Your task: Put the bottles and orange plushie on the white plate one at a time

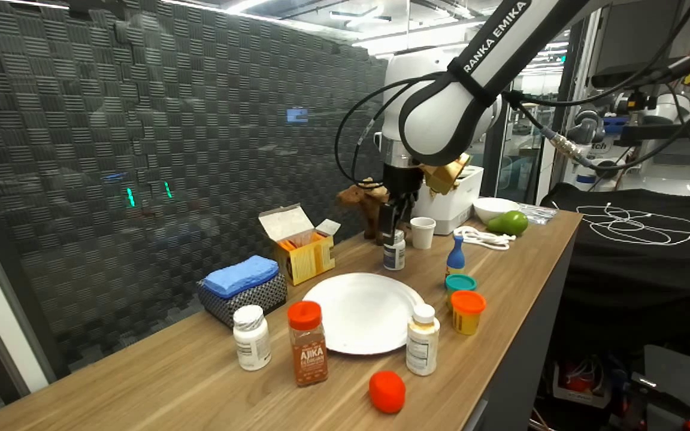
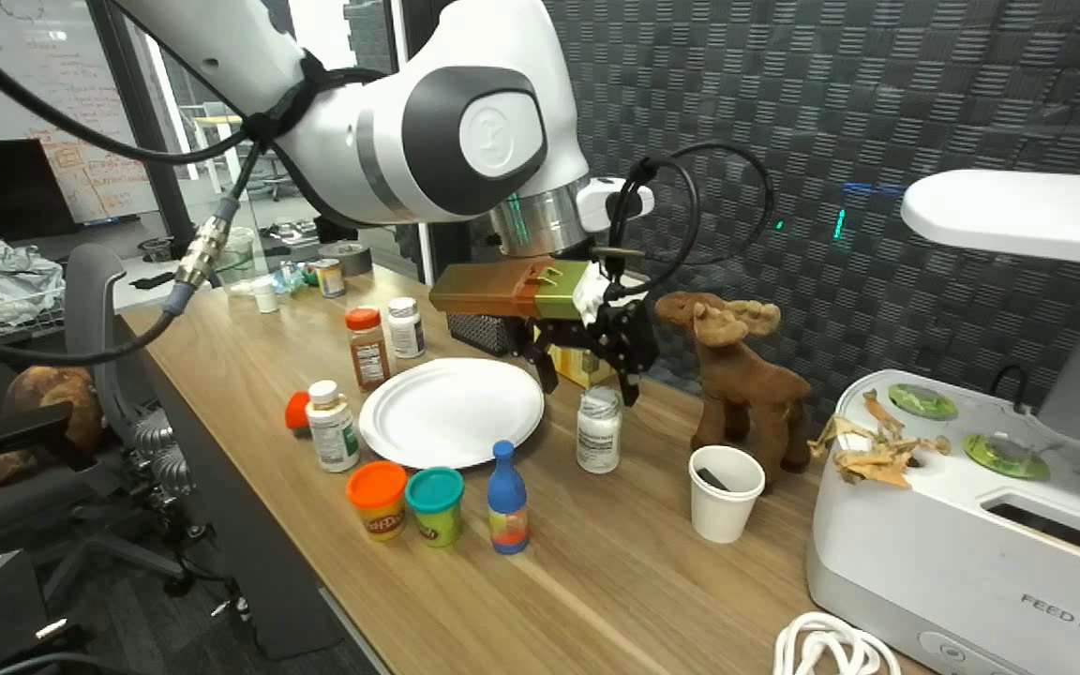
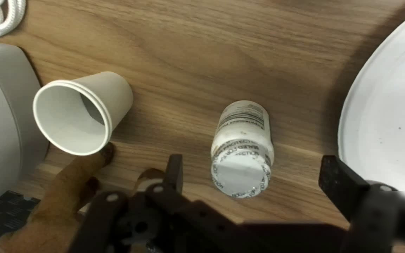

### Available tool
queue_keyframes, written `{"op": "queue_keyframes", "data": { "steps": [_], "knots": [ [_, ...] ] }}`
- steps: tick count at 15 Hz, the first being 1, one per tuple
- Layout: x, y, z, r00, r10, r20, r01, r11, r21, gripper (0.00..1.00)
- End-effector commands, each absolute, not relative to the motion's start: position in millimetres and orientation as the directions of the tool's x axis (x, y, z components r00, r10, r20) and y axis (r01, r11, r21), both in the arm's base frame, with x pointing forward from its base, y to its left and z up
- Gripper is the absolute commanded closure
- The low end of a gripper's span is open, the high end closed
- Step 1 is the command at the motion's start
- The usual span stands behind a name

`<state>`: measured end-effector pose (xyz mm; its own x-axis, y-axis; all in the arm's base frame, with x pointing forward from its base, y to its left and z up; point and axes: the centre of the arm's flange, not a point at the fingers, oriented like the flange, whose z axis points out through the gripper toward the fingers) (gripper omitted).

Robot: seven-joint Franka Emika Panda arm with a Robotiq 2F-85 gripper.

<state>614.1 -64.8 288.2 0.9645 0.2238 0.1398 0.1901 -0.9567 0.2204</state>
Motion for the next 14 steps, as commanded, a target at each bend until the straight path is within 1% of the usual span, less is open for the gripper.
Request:
{"op": "queue_keyframes", "data": {
  "steps": [1,3,5,6,8,9,10,14],
  "knots": [
    [628.8,-74.0,294.8,0.967,0.204,0.152,0.164,-0.957,0.241,0.00],
    [630.8,-77.4,293.8,0.968,0.199,0.155,0.160,-0.959,0.234,0.26],
    [631.7,-79.8,289.6,0.970,0.193,0.148,0.158,-0.962,0.223,0.42],
    [632.0,-80.6,287.3,0.971,0.190,0.144,0.157,-0.964,0.215,0.51],
    [632.7,-81.3,282.4,0.973,0.189,0.136,0.157,-0.964,0.214,0.65],
    [632.8,-80.9,280.8,0.973,0.190,0.133,0.159,-0.964,0.214,0.74],
    [633.6,-80.1,282.8,0.972,0.192,0.136,0.161,-0.964,0.213,0.80],
    [628.6,-75.3,297.9,0.970,0.197,0.142,0.163,-0.962,0.220,0.80]
  ]
}}
